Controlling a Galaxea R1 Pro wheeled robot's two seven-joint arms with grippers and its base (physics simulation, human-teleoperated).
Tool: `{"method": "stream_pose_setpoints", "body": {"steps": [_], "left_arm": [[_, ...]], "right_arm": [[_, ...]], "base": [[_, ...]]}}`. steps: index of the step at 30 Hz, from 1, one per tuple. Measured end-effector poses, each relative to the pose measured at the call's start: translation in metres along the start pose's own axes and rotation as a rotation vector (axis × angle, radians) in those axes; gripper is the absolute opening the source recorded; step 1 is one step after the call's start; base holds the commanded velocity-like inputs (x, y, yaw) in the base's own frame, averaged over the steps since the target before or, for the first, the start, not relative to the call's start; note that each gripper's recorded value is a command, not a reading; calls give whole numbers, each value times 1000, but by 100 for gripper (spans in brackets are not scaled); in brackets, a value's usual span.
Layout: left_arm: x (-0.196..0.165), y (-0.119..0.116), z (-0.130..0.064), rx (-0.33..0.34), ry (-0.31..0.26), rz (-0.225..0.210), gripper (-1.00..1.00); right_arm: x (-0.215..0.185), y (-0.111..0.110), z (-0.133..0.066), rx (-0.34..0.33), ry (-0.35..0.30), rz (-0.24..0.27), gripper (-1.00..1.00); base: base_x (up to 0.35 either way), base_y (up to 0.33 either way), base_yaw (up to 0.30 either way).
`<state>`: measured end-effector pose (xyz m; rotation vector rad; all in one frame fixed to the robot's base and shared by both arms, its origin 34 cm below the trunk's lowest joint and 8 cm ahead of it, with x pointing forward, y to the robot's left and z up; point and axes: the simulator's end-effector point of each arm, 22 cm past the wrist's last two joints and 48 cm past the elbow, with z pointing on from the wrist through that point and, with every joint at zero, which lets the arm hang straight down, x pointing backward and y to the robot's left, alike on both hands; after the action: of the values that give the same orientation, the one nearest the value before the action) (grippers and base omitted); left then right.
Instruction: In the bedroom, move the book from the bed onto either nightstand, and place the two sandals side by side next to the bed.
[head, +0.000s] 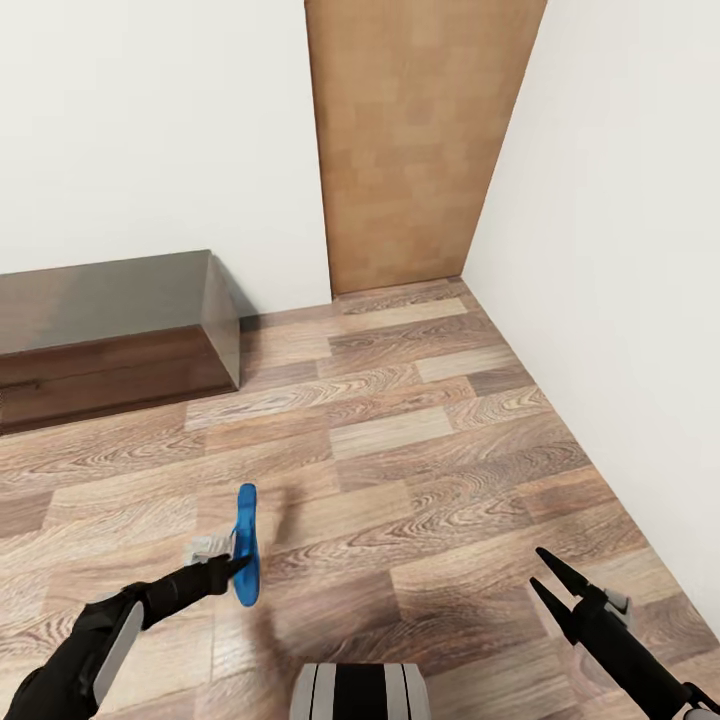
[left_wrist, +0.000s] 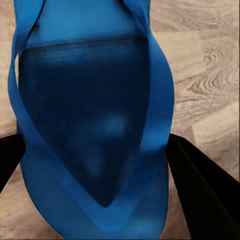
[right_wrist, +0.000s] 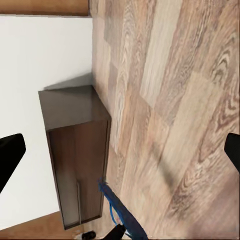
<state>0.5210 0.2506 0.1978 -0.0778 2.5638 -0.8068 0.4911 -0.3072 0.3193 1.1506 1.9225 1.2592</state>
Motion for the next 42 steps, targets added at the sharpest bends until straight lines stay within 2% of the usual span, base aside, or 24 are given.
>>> {"method": "stream_pose_setpoints", "body": {"steps": [3,5,9,12,14,16,24,35,38,41,42], "left_arm": [[48,6,-21,75,59,-95,-100],[54,12,-32,82,46,-140,-100],[51,16,-40,81,21,-166,-100],[46,15,-43,83,9,-165,-100],[43,13,-45,86,3,-162,-100],[40,11,-47,88,-4,-157,-100],[28,4,-51,97,-26,-142,-100],[10,-6,-60,108,-62,-118,-100],[5,-9,-62,111,-71,-111,-100],[1,-11,-65,114,-80,-105,-100],[-1,-12,-65,115,-83,-103,-100]], "right_arm": [[11,-13,-1,69,53,-81,100],[21,-28,-4,143,106,-163,100],[34,-66,-18,321,226,-353,100],[37,-84,-28,405,281,-441,100],[39,-91,-33,430,292,-453,100],[32,-92,-37,437,275,-450,100],[6,-80,-45,426,196,-467,100],[0,-62,-44,394,172,-500,100],[-10,-51,-40,368,123,-557,100],[-28,-35,-36,328,39,-651,100],[-29,-32,-36,323,32,-658,100]], "base": [[0,0,0],[0,0,0],[0,0,0],[0,0,0],[0,0,0],[0,0,0],[0,0,0],[0,0,0],[0,0,0],[0,0,0],[0,0,0]]}}
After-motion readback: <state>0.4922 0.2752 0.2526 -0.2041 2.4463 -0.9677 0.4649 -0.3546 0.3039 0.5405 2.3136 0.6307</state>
